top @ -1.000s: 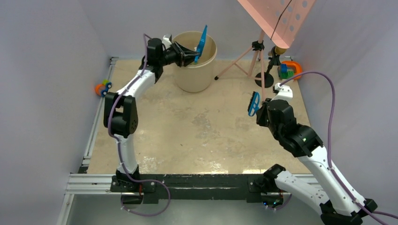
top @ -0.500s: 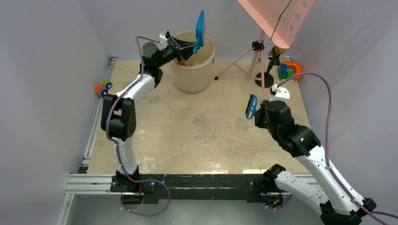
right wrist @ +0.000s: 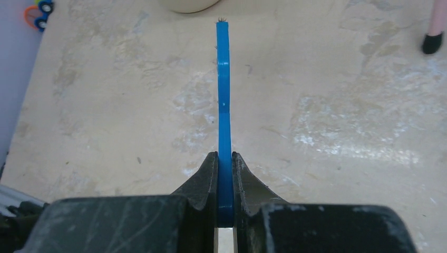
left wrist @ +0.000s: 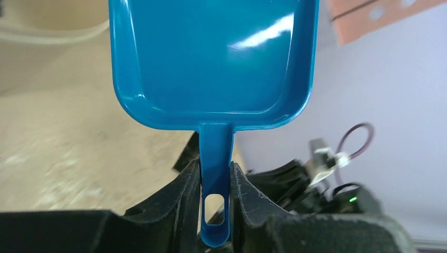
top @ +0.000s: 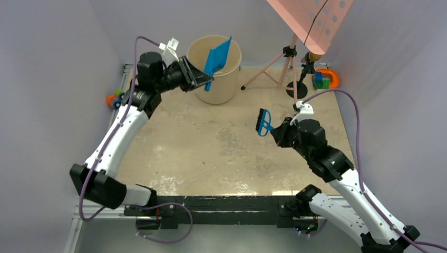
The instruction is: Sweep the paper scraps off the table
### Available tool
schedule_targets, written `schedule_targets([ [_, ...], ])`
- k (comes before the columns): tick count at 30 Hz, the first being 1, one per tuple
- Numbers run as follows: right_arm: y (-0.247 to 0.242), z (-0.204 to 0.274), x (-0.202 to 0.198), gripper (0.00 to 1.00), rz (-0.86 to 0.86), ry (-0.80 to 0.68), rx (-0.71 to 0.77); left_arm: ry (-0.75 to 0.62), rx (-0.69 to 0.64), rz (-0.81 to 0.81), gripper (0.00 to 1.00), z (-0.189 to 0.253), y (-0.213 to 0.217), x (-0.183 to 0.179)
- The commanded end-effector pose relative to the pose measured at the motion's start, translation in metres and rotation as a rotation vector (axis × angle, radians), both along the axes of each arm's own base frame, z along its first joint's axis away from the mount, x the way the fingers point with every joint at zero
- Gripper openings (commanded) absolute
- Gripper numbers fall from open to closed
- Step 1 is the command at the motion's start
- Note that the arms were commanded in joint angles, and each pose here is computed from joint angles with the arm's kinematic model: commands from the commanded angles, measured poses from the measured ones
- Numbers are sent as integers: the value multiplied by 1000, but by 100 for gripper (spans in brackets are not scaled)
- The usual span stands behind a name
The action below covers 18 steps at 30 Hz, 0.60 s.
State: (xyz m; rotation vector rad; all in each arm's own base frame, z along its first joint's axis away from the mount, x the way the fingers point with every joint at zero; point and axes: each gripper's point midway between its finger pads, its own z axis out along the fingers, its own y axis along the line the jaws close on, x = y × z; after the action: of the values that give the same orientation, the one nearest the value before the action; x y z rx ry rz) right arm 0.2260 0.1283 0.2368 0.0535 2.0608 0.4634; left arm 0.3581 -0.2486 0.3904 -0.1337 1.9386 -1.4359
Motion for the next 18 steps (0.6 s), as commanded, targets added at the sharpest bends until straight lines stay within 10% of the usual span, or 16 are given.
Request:
schedule_targets([
  [1,37,21,2,0,145,-112,169,8,511,39,0,-114,39,-44],
  [18,59,-53,-4,0,83,-31,554,129,939,153,0,-295,64,-99],
])
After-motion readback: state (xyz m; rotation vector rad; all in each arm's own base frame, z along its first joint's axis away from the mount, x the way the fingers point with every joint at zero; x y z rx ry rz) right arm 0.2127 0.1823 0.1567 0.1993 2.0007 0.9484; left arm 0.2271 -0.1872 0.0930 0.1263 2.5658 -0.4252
